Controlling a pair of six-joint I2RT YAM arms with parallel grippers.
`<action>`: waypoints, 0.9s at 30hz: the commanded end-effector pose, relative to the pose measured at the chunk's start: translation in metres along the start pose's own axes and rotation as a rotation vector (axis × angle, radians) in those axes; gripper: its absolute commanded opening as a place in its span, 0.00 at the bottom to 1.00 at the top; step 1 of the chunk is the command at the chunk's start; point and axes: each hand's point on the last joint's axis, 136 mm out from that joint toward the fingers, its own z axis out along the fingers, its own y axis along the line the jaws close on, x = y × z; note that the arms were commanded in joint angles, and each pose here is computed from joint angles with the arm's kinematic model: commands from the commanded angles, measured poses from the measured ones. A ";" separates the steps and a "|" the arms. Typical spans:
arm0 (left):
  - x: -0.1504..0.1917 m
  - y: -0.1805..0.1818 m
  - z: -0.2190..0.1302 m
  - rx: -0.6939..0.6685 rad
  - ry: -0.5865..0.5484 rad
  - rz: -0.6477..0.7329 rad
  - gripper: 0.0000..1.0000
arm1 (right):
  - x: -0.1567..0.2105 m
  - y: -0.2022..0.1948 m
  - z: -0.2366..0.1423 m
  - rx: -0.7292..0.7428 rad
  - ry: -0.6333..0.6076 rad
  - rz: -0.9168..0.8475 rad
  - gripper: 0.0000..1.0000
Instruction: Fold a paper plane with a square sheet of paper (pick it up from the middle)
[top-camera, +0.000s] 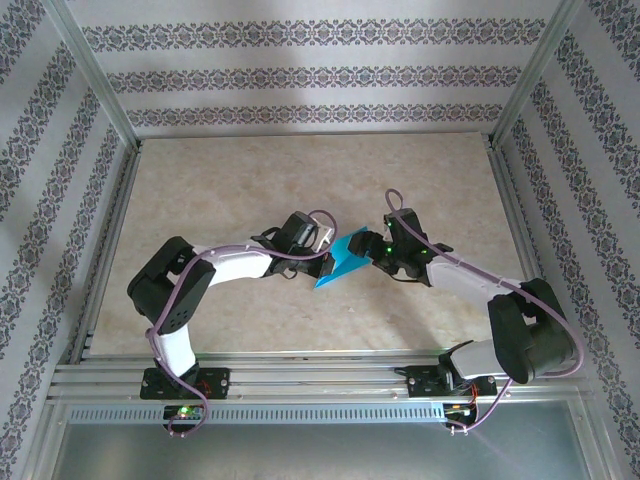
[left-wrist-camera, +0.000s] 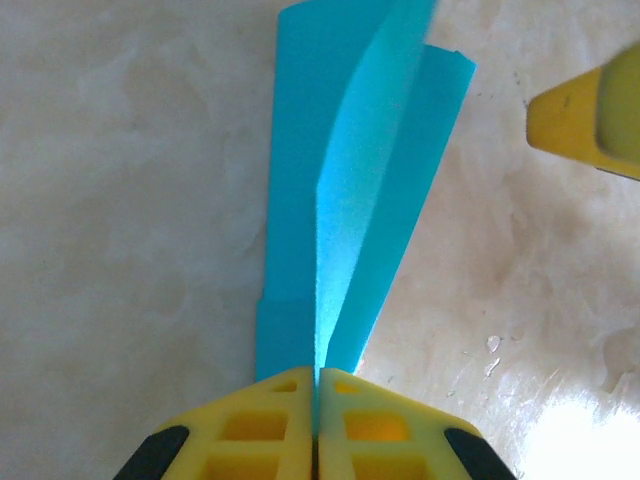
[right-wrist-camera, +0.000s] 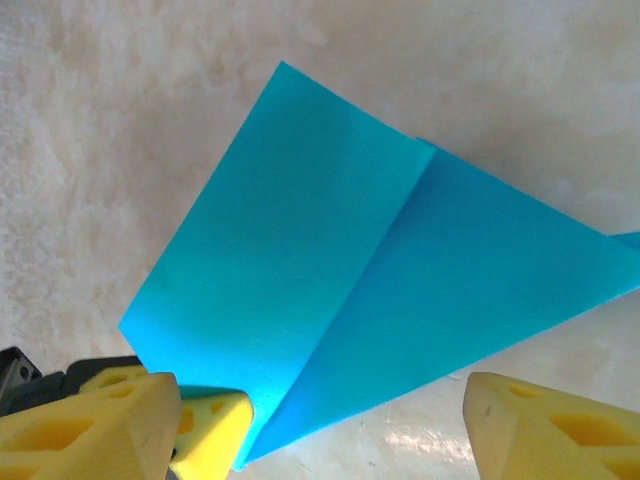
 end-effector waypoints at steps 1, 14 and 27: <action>0.013 -0.002 0.000 0.001 0.069 -0.043 0.09 | 0.006 -0.011 0.001 0.004 0.014 0.016 0.74; 0.018 -0.014 0.009 0.026 0.151 -0.063 0.09 | 0.008 -0.019 0.009 -0.018 0.011 0.075 0.81; 0.020 -0.011 0.016 -0.004 0.211 -0.201 0.09 | 0.005 -0.010 0.022 -0.059 0.065 0.032 0.83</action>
